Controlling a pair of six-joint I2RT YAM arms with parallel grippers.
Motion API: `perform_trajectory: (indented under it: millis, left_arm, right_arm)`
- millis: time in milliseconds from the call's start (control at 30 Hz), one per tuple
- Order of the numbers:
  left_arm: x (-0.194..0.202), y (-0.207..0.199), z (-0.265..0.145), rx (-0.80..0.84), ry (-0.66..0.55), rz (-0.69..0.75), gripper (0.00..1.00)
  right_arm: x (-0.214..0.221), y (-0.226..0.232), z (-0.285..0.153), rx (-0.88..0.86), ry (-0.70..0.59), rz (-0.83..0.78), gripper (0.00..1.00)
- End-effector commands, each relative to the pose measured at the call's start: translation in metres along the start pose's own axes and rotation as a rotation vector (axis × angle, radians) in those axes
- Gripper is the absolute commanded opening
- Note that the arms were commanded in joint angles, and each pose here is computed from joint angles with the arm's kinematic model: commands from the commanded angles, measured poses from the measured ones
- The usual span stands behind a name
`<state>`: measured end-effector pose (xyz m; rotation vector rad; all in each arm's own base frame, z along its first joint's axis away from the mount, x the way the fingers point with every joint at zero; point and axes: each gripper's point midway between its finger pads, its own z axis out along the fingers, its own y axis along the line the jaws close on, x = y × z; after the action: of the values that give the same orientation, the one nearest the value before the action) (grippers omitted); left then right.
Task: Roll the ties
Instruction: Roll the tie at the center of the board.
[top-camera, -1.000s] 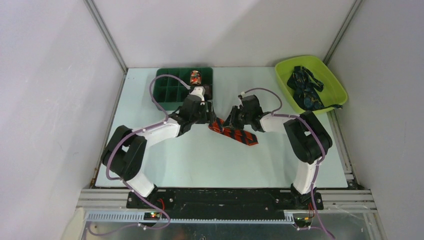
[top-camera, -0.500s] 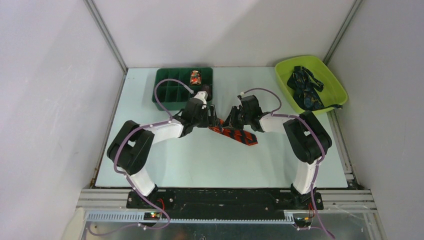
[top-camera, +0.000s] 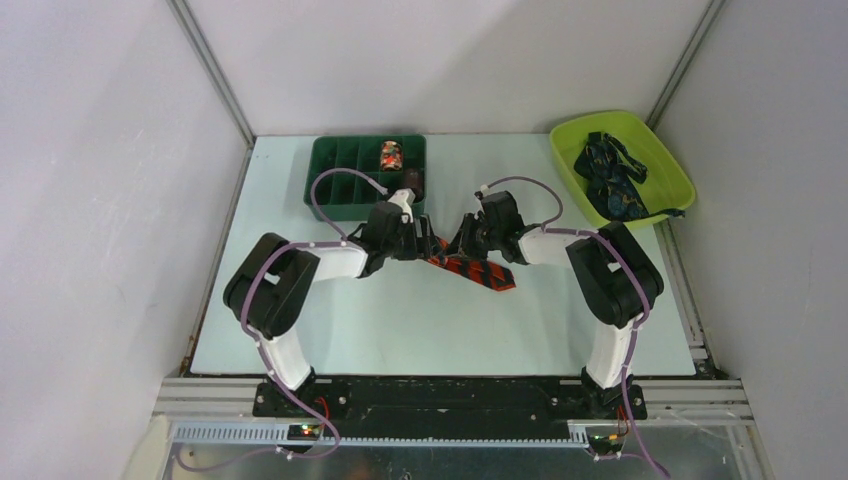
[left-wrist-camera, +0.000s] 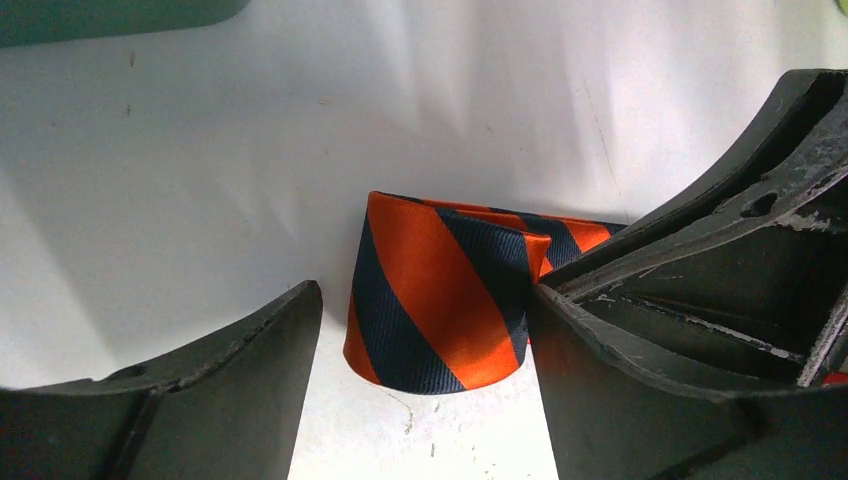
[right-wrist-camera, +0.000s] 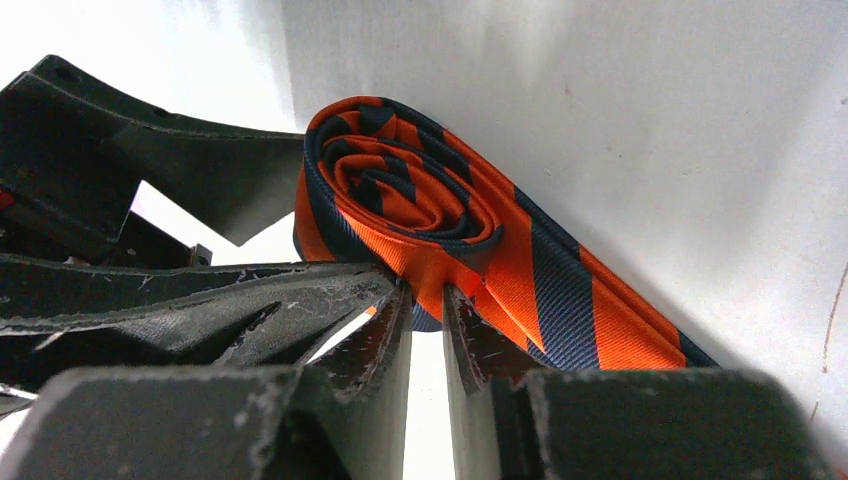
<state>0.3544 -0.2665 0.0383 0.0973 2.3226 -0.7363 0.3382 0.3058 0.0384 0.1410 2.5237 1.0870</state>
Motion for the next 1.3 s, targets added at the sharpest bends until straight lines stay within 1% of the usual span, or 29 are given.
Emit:
perform_trajectory:
  millis: [0, 133, 333, 467, 667, 833, 1033, 1267]
  left_arm:
    - [-0.003, -0.01, 0.004, 0.081, -0.014, -0.03, 0.8]
    - [-0.004, -0.012, 0.003, 0.098, -0.018, -0.034, 0.76]
    - [-0.002, -0.013, 0.001, 0.112, -0.016, -0.032, 0.59]
    - [-0.004, -0.014, -0.002, 0.118, -0.023, -0.029, 0.54]
    - [-0.006, -0.014, -0.005, 0.104, -0.025, -0.023, 0.52]
    - [-0.017, -0.006, -0.01, 0.038, -0.046, 0.006, 0.52]
    - [-0.021, 0.005, -0.014, -0.066, -0.036, 0.053, 0.53]
    - [-0.026, 0.014, -0.018, -0.217, -0.065, 0.128, 0.53]
  right_arm:
    - [-0.003, 0.0, 0.006, 0.015, -0.008, -0.025, 0.2]
    - [-0.004, 0.0, 0.005, 0.016, -0.011, -0.027, 0.2]
    - [-0.005, 0.0, 0.005, 0.019, -0.015, -0.027, 0.2]
    - [-0.009, 0.005, -0.001, 0.01, -0.029, -0.033, 0.2]
    - [-0.028, 0.018, -0.024, -0.005, -0.086, -0.056, 0.22]
    - [-0.047, 0.023, -0.054, 0.028, -0.159, -0.102, 0.28]
    - [-0.055, 0.016, -0.085, 0.079, -0.221, -0.112, 0.32]
    - [-0.051, -0.002, -0.093, 0.096, -0.228, -0.077, 0.32]
